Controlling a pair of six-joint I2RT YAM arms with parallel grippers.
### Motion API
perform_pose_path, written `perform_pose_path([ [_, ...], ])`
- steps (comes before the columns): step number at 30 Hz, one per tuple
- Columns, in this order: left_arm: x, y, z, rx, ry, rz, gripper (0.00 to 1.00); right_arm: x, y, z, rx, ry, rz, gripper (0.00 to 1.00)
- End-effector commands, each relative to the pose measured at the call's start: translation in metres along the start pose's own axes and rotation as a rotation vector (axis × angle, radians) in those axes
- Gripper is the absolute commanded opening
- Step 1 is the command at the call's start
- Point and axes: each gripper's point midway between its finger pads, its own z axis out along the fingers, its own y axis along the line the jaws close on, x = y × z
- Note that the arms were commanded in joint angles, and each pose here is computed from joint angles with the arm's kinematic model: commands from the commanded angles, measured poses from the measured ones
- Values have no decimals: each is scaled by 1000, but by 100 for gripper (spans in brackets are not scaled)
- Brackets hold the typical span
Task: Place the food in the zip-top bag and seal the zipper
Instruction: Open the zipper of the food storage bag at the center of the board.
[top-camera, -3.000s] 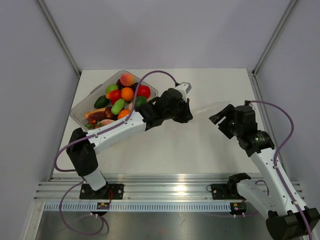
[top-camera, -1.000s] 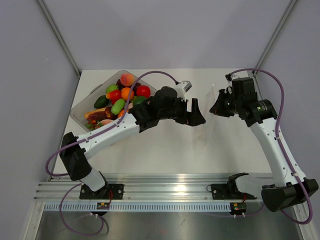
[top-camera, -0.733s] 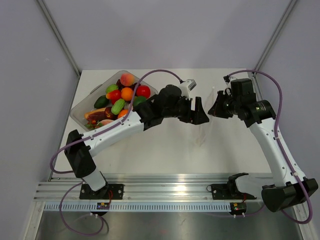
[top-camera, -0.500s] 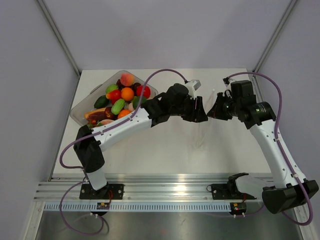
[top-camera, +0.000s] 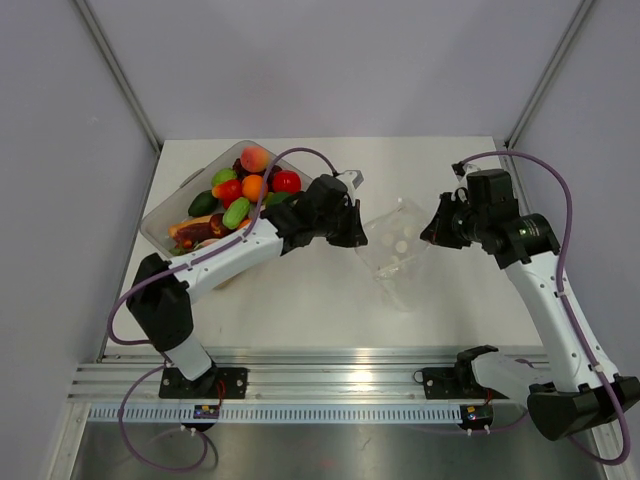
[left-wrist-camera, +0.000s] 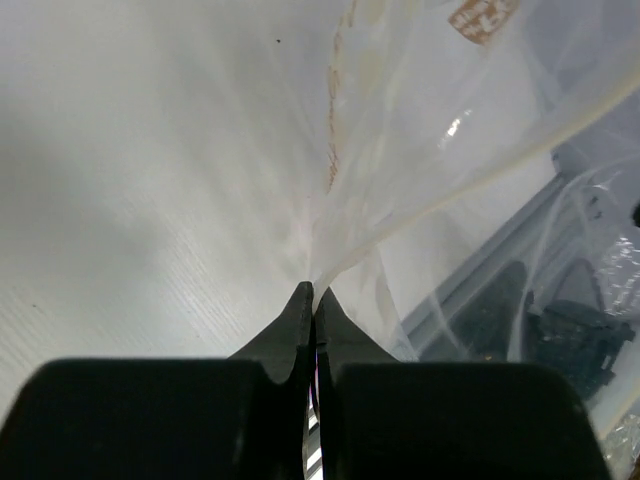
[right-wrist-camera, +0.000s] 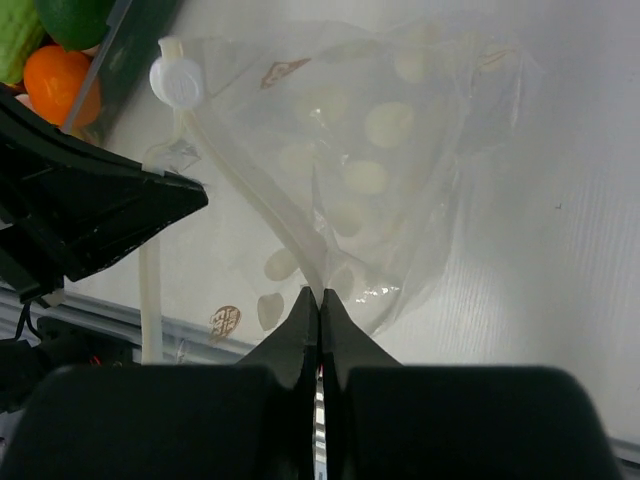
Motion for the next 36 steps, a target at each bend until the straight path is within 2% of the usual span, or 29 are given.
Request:
perform_pose_path([
  [1,-11,-5,-12,15,-55,43,0,-23,17,-24,-52,-113,-5,0],
  [6,-6,-2,-2,17,-28,68,0,-26,43,-30,-186,-108,0,0],
  [14,-4,1,-1,53,0,152,0,-5,41,7,-177,-26,51,0],
  [21,6,50,6,-16,43,192,0,15,66,61,-166,23,77,0],
  [25,4,82,-2,-109,34,198,1,7,83,83,-174,11,77,0],
  [28,6,113,-10,-194,48,170,6,-1,92,97,-162,-4,83,0],
  [32,13,129,-14,-209,59,148,18,-7,102,116,-170,-5,104,0],
  [33,13,132,-14,-219,56,144,25,-11,109,117,-187,-7,104,0],
  [35,11,136,-18,-231,46,133,27,-14,118,127,-191,4,92,0],
  [36,9,140,-19,-255,37,126,45,-14,121,130,-192,9,88,0],
])
